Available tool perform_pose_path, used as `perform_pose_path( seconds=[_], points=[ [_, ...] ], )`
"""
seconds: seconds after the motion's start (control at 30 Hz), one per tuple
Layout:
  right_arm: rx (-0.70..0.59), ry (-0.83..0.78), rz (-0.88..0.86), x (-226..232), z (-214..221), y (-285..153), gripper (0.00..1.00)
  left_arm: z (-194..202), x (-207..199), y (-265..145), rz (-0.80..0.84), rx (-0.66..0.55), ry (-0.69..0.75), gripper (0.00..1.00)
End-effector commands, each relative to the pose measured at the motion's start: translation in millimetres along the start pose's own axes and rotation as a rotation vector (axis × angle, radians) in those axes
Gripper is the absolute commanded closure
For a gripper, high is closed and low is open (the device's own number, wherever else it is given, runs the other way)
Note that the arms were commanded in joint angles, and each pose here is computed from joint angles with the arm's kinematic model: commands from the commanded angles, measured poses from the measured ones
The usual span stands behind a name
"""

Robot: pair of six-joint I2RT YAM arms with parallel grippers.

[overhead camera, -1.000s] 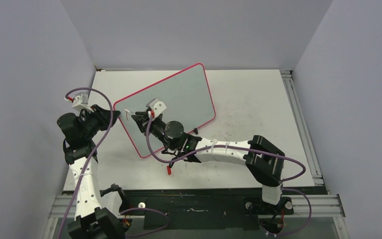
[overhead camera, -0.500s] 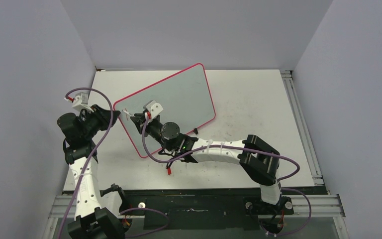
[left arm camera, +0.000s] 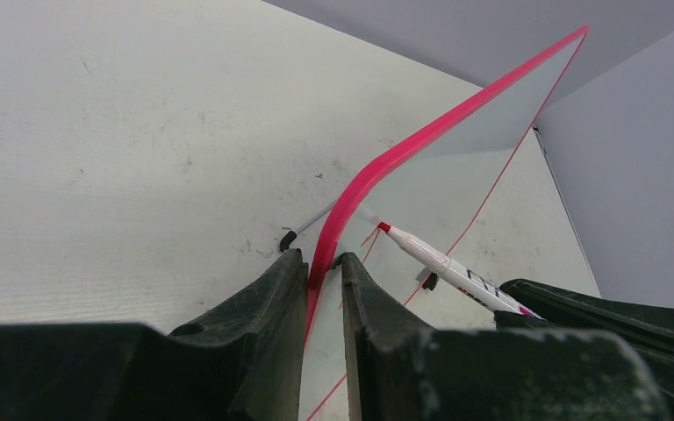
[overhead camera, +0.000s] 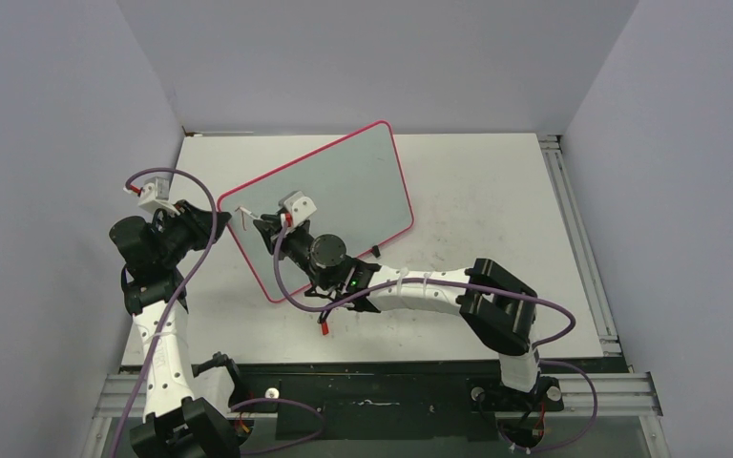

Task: Write a sentence on the whiteboard

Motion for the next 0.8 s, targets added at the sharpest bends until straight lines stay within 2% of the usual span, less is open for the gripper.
perform_pose_path(
  seconds=[0.0,0.47,0.77],
  points=[
    [-0.057,0.009,0.072,-19.9,-20.5,-2.2,0.95,-8.4,-5.2,-1.3,0.022,-0.027,0.039,0.82],
    [-0.019,0.012,0.123,-34.4,-4.9,-19.9,0.95,-8.0,-5.5,-2.0,0.021,-0.028,0.041,0.82],
    [-0.004,0.027,0.088,-27.1,5.0,-27.6,0.95,-7.9,-5.8,-2.0,0.023,-0.027,0.041,0.82]
  ],
)
Point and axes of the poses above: each gripper's point midway between its finger pads, its own y axis out along the fingers, its own x axis along the line the jaws close on, z = x × y, the point moved 2 cm from there along -y, back along the fingers, and after that the axes turned 4 degrees about -y, right-handed, at the moved point
